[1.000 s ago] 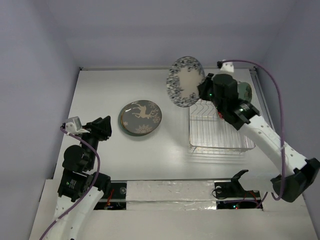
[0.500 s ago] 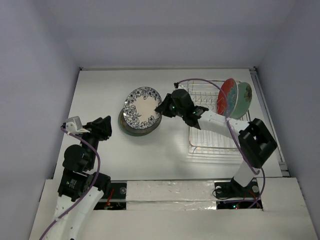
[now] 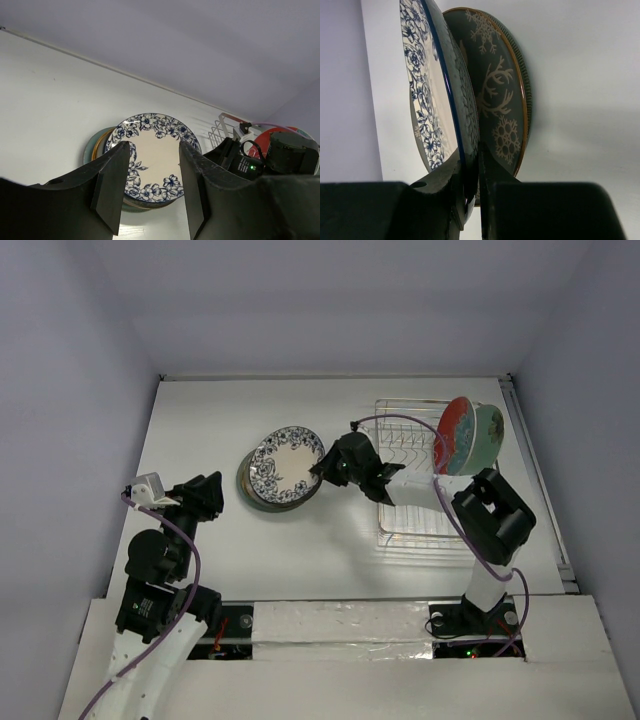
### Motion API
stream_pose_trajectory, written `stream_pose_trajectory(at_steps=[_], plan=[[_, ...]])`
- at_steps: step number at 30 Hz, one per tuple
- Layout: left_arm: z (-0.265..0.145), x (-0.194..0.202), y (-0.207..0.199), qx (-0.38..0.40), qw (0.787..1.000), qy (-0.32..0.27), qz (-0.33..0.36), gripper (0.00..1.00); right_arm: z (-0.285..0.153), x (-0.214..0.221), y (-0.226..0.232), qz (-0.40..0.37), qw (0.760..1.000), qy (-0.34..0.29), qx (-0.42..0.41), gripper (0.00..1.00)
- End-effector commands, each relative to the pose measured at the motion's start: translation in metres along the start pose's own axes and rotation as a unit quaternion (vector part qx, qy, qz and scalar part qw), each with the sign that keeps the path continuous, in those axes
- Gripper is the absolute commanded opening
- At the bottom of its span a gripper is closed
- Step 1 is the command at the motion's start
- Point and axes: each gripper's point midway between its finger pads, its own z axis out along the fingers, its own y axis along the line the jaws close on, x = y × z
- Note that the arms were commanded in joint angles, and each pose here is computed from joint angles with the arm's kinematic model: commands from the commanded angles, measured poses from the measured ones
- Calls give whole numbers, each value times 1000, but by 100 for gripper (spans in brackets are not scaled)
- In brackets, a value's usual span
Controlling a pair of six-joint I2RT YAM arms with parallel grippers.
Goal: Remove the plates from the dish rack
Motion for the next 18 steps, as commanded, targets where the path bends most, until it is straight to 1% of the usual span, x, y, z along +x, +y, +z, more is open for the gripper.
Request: stream_pose_trajectory(at_steps=[1, 4, 5, 7, 8, 9, 10, 11, 13, 14, 15, 16, 18], plan=[[0, -11, -8, 16, 1000, -21, -6, 41, -8, -27, 62, 25, 993, -46, -105, 11], [-1, -12, -8, 17, 1000, -23, -7, 41, -8, -16, 55, 13, 995, -30, -91, 25], [-1, -12, -8, 18, 1000, -24, -7, 41, -9, -14, 51, 3, 996, -26, -84, 37], [-2, -13, -9, 19, 999, -26, -8, 41, -10, -7, 38, -15, 998, -10, -56, 50], [-2, -14, -9, 19, 999, -27, -7, 41, -11, -7, 34, -35, 998, -9, -46, 62], [-2, -14, -9, 20, 999, -27, -8, 41, -15, -5, 25, -46, 999, 0, -24, 67], [-3, -15, -9, 21, 999, -29, -9, 41, -17, -7, 19, -56, 998, -5, -9, 71], [-3, -15, -9, 21, 999, -30, -9, 41, -20, -8, 15, -76, 997, -5, 3, 78], [-4, -16, -9, 22, 999, -31, -9, 41, -27, -11, 5, -96, 995, -4, 31, 84], [-4, -16, -9, 22, 999, -32, -9, 41, -31, -10, -2, -120, 992, 4, 45, 87], [-5, -17, -9, 23, 999, -33, -10, 41, -36, -10, -7, -132, 989, 13, 65, 88], [-5, -17, -9, 23, 999, -35, -10, 41, -41, -18, -10, -143, 986, -1, 83, 90], [-6, -18, -10, 24, 999, -36, -11, 41, -53, -26, -23, -173, 977, -6, 121, 90]])
